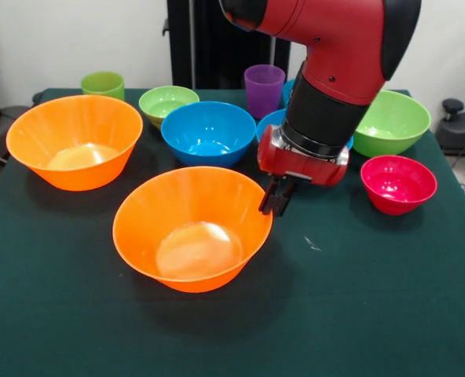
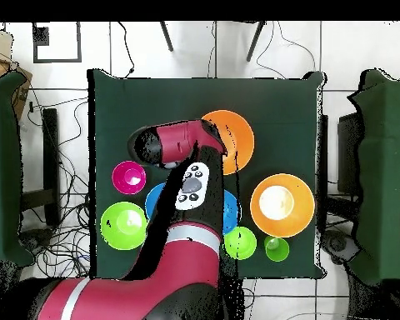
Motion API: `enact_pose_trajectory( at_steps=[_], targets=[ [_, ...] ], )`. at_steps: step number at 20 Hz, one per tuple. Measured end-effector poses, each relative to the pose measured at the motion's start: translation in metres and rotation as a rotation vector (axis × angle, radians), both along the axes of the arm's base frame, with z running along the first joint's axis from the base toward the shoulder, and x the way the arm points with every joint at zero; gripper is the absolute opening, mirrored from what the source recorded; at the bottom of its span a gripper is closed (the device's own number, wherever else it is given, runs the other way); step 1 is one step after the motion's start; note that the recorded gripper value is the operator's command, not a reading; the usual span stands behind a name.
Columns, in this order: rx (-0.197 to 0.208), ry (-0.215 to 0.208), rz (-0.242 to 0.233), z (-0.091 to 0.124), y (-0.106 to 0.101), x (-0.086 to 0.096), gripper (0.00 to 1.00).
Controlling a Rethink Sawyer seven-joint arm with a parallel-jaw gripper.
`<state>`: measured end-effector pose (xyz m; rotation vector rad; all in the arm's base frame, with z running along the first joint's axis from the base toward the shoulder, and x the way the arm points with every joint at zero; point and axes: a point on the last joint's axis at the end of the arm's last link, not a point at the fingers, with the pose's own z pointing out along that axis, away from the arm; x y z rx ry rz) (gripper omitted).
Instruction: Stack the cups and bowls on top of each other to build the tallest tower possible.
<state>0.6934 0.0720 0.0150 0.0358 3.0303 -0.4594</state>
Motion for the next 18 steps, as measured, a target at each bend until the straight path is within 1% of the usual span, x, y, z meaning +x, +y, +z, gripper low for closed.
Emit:
enact_pose_trajectory(
  at_steps=[4, 9, 10, 18],
  targets=[
    [0.001, -0.004, -0.019, 0.0007, 0.0019, -0.0002, 0.00],
    [-0.001, -0.005, -0.016, 0.0008, 0.0060, -0.0011, 0.00],
    [-0.001, -0.005, -0.014, 0.0009, 0.0078, -0.0012, 1.00],
    [-0.001, -0.005, -0.011, 0.0009, 0.0098, -0.0014, 1.00]
  ],
)
